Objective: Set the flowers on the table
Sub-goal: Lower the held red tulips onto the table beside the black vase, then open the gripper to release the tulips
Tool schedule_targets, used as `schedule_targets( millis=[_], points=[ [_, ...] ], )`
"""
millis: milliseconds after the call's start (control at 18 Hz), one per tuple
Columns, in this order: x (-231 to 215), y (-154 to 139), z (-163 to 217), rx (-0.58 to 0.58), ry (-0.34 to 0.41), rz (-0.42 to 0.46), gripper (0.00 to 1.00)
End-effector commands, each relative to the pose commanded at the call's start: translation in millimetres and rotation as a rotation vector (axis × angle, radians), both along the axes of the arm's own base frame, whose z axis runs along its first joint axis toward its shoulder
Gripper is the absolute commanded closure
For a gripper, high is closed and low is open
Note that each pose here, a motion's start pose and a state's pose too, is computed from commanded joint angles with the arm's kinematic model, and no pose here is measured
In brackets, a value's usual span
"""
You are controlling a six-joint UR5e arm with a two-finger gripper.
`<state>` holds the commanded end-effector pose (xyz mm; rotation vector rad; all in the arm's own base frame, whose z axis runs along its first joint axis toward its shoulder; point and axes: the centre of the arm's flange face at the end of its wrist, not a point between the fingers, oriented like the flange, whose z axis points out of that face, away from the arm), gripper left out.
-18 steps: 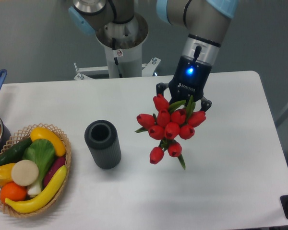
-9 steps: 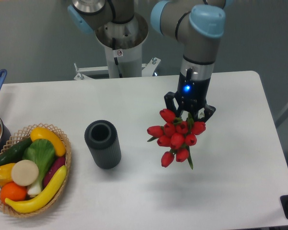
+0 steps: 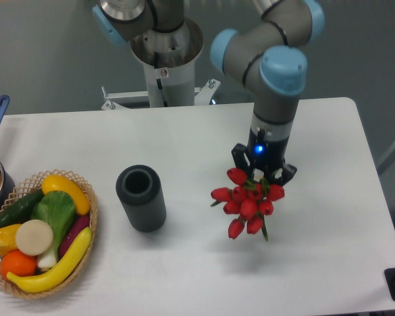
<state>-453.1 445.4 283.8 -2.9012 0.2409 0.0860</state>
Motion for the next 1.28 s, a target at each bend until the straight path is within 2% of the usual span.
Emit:
schedule_targets(
  millis=[222,500,556,611,778,1000,1111,1278],
  points=[
    [1,25,-19,-0.006,-0.016,-0.036,0.57],
    [3,31,-29,-0.007,-0.030,-0.046,0.56],
    [1,31,-21,0.005,-0.023,-0.044,0.47],
    [0,30,-16,0.019,-0.021,-0.041,0.28],
    [-1,28,-3,0.051,-0.017,-0.038,0.00],
    [2,21,34,0.099,0.024,-0.034,0.00],
    [0,25,67,0.131,0.069,-0.026,0.00],
    [-1,30,67,0.127,0.066,-0.050,0.00]
  ],
)
